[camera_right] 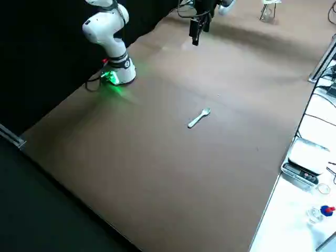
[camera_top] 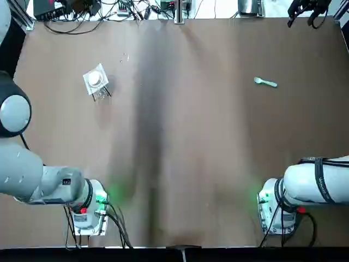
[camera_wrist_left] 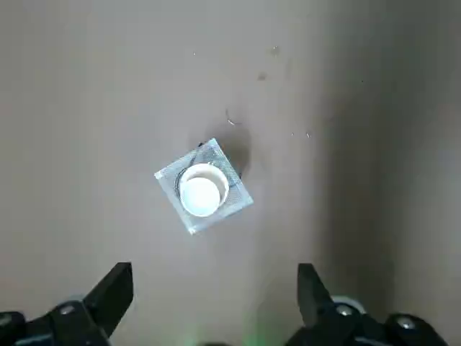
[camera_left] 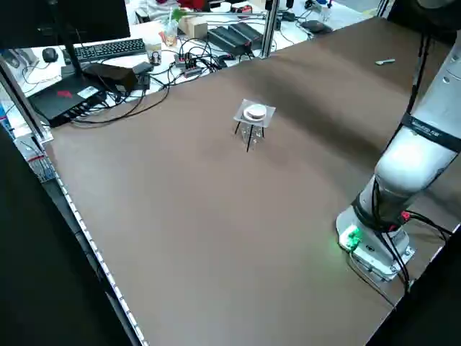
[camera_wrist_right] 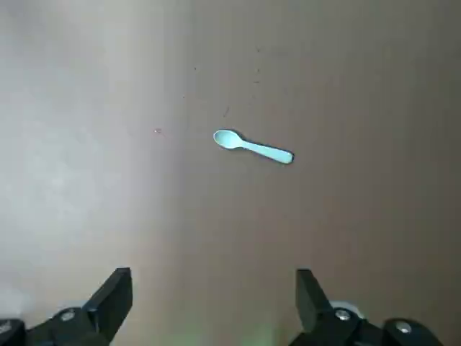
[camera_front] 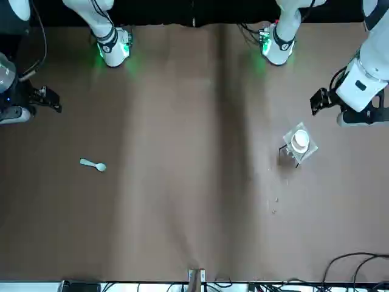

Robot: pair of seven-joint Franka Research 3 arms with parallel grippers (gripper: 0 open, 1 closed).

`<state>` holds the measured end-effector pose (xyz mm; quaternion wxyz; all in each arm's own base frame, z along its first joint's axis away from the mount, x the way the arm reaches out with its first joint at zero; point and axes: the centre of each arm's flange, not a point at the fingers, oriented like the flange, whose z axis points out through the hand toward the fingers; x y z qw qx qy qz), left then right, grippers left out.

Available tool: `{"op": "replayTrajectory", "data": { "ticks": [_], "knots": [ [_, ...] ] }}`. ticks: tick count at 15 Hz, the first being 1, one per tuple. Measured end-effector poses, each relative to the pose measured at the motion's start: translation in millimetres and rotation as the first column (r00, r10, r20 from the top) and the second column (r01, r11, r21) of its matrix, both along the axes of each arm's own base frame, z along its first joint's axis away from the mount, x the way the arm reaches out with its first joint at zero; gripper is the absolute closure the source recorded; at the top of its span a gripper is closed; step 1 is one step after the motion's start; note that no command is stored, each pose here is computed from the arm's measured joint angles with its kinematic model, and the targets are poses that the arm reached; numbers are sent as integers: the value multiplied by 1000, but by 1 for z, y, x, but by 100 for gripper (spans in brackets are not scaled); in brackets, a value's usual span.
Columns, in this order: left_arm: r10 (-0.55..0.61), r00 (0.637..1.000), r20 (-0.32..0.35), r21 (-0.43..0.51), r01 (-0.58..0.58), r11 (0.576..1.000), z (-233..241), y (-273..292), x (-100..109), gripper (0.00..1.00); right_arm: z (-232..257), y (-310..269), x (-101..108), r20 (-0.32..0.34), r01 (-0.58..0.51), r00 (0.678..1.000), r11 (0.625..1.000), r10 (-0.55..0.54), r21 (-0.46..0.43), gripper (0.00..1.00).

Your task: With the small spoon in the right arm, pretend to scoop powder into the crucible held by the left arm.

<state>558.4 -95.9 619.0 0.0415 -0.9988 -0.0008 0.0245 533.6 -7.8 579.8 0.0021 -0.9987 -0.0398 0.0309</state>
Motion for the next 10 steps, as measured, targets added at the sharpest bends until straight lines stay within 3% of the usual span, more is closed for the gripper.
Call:
{"op": "replayTrajectory", "data": {
  "ticks": [6,10],
  "knots": [
    [-5,1000,-3,0,5,1000,-1,5,1,0,-1,6,-1,-7,-10,1000,1000,10,3,0],
    [37,998,-44,-30,-38,999,-17,39,5,0,-3,41,-3,-17,-52,998,996,53,74,0]
  ]
}}
